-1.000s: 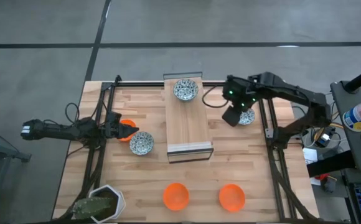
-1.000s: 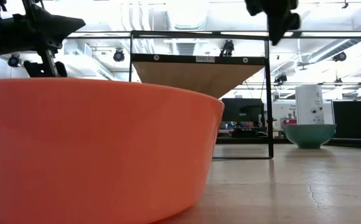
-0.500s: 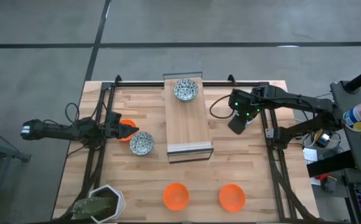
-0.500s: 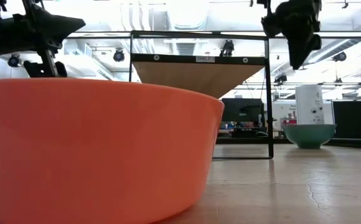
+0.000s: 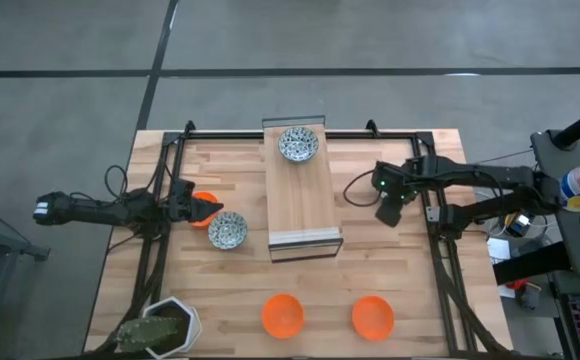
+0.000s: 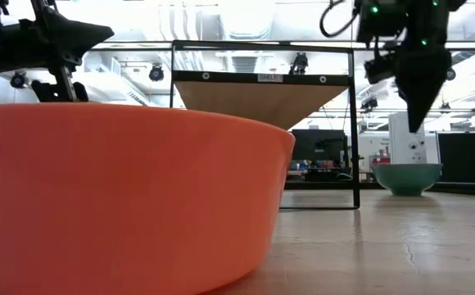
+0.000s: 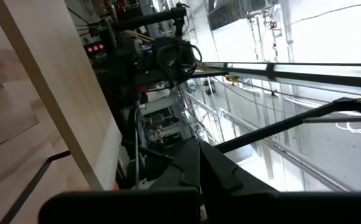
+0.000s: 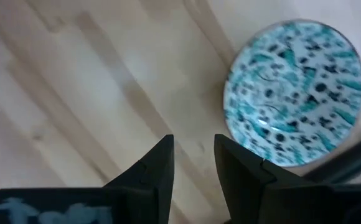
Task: Pick & Place Mini bowls
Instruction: Stack the right blue bowl on top of the blue bowl on the shelf
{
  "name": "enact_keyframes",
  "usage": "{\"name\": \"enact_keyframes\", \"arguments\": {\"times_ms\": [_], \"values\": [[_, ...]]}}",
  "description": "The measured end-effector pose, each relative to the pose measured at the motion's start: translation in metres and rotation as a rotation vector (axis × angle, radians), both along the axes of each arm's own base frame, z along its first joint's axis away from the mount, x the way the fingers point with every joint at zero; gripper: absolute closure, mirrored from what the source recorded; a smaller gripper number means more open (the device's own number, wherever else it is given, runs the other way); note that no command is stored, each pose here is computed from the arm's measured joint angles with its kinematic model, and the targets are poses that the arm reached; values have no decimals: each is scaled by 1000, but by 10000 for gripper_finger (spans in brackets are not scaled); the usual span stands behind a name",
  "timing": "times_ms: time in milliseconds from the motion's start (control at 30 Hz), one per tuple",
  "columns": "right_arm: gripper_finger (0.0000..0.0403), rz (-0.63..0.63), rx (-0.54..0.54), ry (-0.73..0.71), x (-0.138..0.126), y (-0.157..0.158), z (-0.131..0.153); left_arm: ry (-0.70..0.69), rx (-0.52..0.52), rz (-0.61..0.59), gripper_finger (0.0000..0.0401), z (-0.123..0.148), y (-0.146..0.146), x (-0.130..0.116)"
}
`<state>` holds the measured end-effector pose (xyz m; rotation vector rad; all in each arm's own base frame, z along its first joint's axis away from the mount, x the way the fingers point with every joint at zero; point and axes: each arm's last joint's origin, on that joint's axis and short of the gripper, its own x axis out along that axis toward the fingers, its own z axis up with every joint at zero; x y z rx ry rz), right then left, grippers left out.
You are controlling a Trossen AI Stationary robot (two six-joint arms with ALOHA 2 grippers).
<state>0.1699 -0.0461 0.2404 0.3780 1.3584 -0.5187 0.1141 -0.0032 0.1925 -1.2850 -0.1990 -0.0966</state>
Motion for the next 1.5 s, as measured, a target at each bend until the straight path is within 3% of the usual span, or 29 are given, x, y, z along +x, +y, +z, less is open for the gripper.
{"name": "enact_keyframes", "arguments": {"times_ms": [300,633,833,1100,1200,1300,1500], "values": [[296,99,-58,36,-8,1,-21,1,9,4,401,0,0,0],[309,92,-58,57,-5,0,-26,1,12,4,401,0,0,0],[322,-167,43,-34,-3,0,-24,1,11,5,401,0,0,0],[327,-738,182,-79,-9,2,-22,1,9,4,401,0,0,0],[324,-813,219,-119,-10,3,-18,1,9,6,401,0,0,0],[321,-756,220,-183,-10,3,-13,1,9,8,401,0,0,0],[325,-286,166,-210,-8,4,-9,0,12,-8,401,0,0,0]]}}
